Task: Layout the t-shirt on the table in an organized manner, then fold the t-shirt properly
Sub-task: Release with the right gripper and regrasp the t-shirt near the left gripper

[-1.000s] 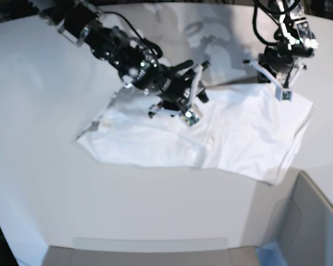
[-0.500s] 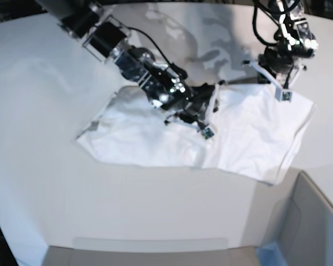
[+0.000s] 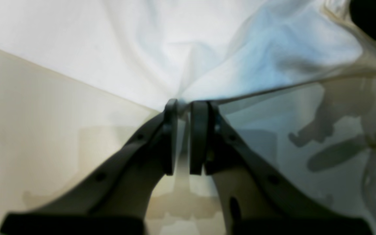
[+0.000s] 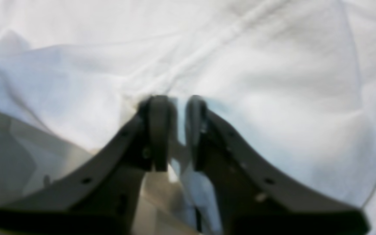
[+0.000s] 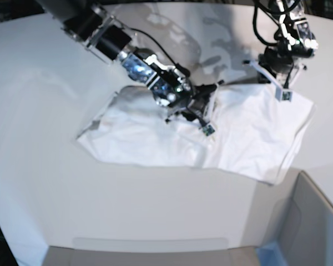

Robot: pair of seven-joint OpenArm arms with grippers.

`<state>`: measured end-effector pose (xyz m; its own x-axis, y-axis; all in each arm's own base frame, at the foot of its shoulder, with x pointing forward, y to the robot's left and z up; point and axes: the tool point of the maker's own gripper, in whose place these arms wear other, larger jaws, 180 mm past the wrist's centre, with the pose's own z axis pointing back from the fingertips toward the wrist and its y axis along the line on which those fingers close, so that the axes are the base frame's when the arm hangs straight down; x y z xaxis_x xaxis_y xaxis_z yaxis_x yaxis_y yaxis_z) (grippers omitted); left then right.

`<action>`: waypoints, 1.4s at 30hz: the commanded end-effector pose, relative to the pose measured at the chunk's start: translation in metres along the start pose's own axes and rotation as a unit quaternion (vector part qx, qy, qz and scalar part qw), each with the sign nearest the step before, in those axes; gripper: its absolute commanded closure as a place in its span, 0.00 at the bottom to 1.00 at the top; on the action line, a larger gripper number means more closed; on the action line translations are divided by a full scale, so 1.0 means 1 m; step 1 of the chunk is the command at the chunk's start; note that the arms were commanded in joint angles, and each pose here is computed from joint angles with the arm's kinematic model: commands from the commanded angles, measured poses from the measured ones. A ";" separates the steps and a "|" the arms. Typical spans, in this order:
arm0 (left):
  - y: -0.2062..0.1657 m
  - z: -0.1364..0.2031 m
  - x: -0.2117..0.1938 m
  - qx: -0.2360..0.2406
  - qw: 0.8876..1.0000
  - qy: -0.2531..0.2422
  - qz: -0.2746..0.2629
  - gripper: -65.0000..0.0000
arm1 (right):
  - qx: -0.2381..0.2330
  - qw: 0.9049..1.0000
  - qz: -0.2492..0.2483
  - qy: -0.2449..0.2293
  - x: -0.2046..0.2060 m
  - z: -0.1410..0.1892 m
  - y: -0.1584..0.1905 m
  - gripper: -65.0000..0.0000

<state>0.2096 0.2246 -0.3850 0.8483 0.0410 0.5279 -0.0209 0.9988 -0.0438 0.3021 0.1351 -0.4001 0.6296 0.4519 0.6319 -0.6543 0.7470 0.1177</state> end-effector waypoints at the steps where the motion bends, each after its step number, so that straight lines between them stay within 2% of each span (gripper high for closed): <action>1: -0.001 0.003 0.008 -0.002 1.000 -0.016 -0.004 0.86 | 0.012 1.000 0.004 -0.012 0.013 0.004 0.007 0.95; 2: -0.001 0.003 0.008 -0.002 1.000 -0.015 -0.004 0.86 | 0.012 1.000 0.004 -0.012 0.013 0.004 0.007 1.00; 8: 0.000 0.003 0.007 -0.001 1.000 -0.015 -0.003 0.86 | 0.012 1.000 0.004 -0.013 0.014 0.005 0.007 1.00; 17: 0.001 0.003 0.007 0.000 1.000 -0.014 -0.002 0.86 | 0.043 0.993 0.020 -0.110 0.053 0.058 0.026 1.00; 20: 0.001 0.003 0.007 0.000 1.000 -0.014 -0.002 0.86 | 0.039 0.991 -0.005 -0.124 0.056 0.071 0.016 1.00; 26: 0.001 0.003 0.007 0.000 1.000 -0.014 -0.003 0.86 | 0.027 0.992 -0.053 -0.112 0.049 0.089 -0.005 1.00; 33: 0.001 0.003 0.007 0.000 1.000 -0.014 -0.003 0.86 | -0.003 0.990 -0.080 -0.115 0.020 0.113 -0.033 1.00; 39: -0.001 0.003 0.006 -0.002 1.000 -0.014 -0.004 0.86 | 0.026 0.995 -0.072 -0.066 -0.013 0.100 -0.014 1.00; 42: -0.001 0.003 0.006 -0.002 1.000 -0.014 -0.004 0.86 | 0.035 0.996 -0.057 -0.058 -0.019 0.098 -0.003 1.00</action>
<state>0.2074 0.2235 -0.3865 0.8517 0.0410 0.5224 -0.0200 0.9988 -0.0458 0.2428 0.0691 -0.3529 0.6852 0.3291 0.6497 -0.5985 0.7627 0.2449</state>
